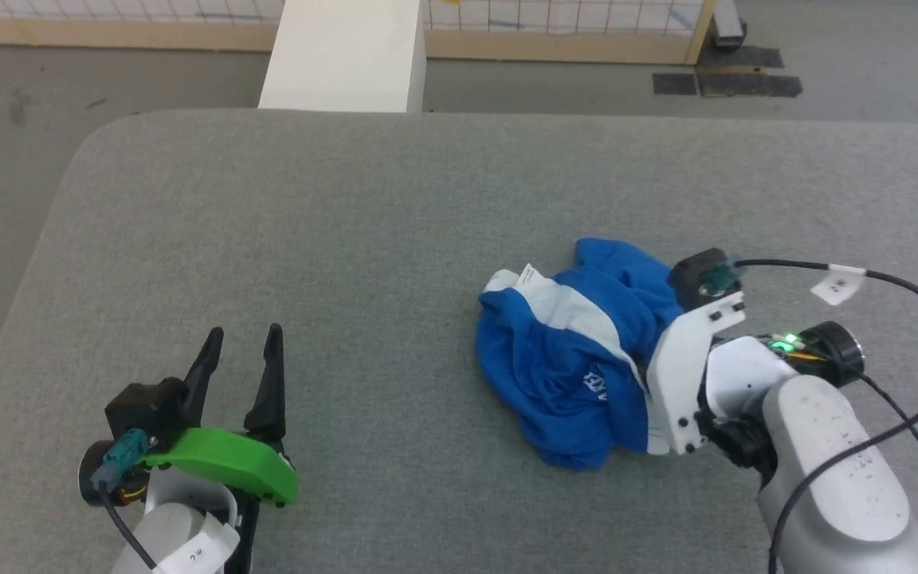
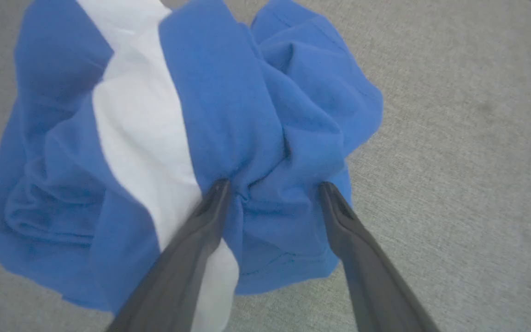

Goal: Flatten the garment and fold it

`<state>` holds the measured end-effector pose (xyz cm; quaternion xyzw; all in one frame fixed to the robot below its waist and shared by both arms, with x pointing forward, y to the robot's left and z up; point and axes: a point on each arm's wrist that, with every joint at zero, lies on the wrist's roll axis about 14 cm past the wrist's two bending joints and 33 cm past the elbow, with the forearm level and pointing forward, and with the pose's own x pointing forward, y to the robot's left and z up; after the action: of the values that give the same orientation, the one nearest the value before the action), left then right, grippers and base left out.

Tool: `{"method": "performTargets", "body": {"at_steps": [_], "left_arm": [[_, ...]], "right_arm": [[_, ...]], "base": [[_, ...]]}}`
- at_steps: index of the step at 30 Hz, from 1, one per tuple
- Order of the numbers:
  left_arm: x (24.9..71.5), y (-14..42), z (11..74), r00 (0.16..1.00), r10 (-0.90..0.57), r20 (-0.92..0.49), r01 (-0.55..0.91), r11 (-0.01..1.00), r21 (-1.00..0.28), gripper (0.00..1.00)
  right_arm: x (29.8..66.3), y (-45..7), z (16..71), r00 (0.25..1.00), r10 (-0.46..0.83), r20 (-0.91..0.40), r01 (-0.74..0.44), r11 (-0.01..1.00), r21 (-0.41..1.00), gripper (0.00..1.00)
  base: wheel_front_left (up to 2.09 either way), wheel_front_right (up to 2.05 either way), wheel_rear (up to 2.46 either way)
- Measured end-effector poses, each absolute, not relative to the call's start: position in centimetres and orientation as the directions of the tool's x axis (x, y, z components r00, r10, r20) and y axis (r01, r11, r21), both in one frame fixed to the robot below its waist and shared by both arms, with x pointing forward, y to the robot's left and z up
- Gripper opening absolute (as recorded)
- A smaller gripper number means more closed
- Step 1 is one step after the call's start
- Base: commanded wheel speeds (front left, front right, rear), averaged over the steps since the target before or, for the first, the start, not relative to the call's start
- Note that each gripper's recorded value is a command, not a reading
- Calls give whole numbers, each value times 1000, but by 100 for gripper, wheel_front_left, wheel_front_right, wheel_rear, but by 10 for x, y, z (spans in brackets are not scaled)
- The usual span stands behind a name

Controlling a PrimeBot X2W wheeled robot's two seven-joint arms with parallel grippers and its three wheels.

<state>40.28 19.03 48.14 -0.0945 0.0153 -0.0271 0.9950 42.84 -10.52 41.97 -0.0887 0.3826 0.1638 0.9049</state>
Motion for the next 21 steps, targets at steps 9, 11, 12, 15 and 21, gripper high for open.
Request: {"method": "performTargets", "body": {"at_steps": [9, 11, 12, 15, 21], "left_arm": [[404, 200, 472, 998, -30, -52, 20, 981, -192, 100], [404, 199, 473, 998, -31, -50, 21, 981, -194, 100], [404, 198, 474, 998, -33, -47, 23, 980, -196, 100], [405, 195, 477, 999, -38, -38, 30, 979, -201, 100], [404, 192, 481, 998, -51, -26, 45, 978, -205, 100]], "right_arm": [[435, -97, 419, 649, 268, -712, -365, 931, 18, 0], [442, -104, 431, 690, 266, -673, -332, 943, 32, 0], [447, -111, 441, 721, 256, -644, -306, 951, 35, 0], [455, -145, 460, 785, 187, -590, -200, 979, 44, 0], [411, -205, 421, 718, 40, -695, -14, 999, 43, 0]], "base": [[0, 0, 0], [0, 0, 0], [0, 0, 0], [0, 0, 0], [0, 0, 0]]}}
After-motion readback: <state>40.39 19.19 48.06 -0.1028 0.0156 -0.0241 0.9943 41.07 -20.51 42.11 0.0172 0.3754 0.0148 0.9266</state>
